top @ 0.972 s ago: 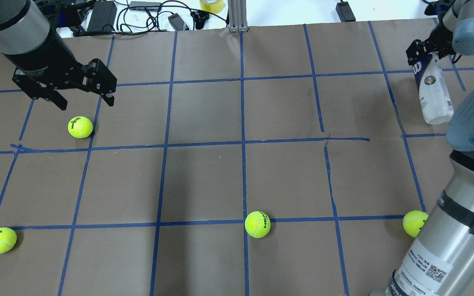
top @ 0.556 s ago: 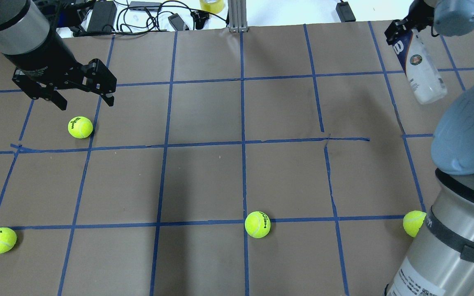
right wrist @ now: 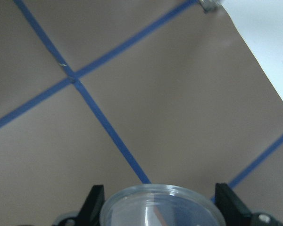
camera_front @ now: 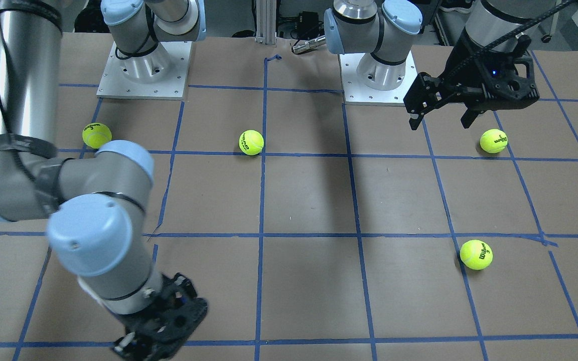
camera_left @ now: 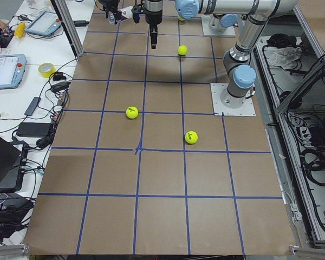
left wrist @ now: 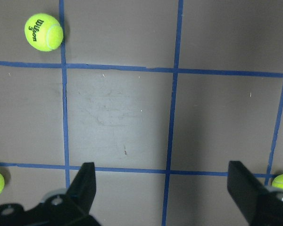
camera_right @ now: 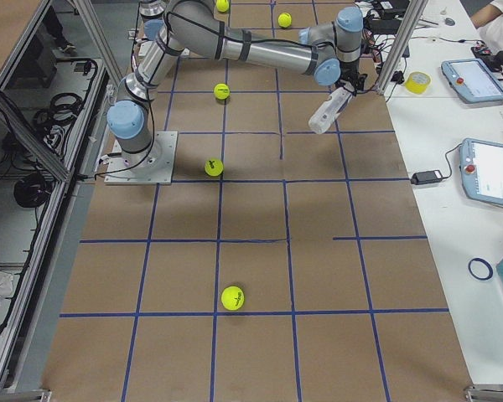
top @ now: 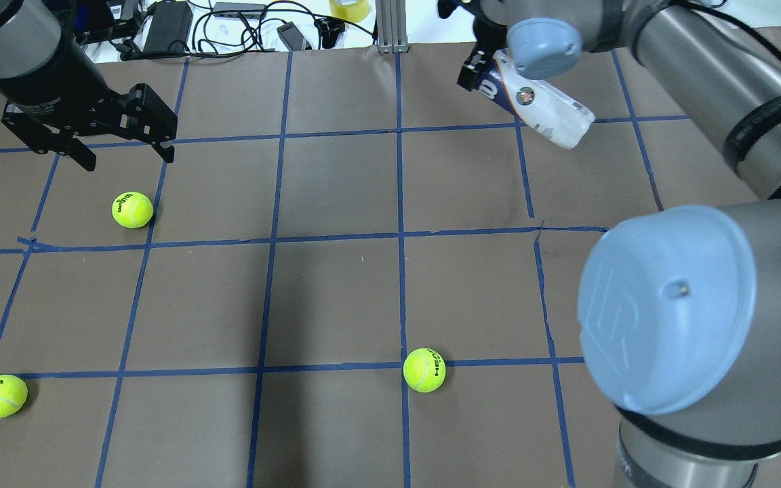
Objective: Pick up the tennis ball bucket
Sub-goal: 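Lift the tube with the right gripper and carry it toward the table center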
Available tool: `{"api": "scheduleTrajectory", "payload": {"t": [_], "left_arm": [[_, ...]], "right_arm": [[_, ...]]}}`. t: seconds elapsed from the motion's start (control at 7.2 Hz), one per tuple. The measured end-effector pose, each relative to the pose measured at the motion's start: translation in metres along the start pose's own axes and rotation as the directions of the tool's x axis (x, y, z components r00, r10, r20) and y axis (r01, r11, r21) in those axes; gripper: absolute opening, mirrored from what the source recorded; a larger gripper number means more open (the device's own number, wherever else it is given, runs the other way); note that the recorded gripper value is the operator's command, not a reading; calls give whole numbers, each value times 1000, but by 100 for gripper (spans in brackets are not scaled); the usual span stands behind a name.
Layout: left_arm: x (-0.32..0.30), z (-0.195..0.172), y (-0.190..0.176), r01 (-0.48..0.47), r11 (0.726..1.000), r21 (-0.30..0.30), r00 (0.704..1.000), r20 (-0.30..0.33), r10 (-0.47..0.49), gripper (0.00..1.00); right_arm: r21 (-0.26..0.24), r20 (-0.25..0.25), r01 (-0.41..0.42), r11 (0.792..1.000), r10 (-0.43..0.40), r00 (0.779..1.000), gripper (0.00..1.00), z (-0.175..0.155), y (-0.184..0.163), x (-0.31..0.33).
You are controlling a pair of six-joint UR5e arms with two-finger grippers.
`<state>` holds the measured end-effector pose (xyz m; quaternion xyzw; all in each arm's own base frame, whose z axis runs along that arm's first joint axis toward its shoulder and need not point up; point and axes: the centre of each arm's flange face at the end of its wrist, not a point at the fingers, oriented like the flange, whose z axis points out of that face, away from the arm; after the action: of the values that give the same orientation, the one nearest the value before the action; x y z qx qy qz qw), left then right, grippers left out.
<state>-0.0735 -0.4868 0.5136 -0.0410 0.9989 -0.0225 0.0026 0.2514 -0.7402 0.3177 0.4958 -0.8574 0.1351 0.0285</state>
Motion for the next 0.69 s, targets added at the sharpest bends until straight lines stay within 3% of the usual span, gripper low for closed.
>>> {"api": "scheduleTrajectory", "payload": {"t": [0.28,0.69], "left_arm": [[-12,-4,-2,27,1000,9,1000,0,-27,100],[-16,-4,-2,34,999,8,999,2,-34,100]], "right_arm": [[24,27,201,979,-202,979,33,2,-64,-89],[11,43,402,915,-402,914,30,20,-115,-223]]}}
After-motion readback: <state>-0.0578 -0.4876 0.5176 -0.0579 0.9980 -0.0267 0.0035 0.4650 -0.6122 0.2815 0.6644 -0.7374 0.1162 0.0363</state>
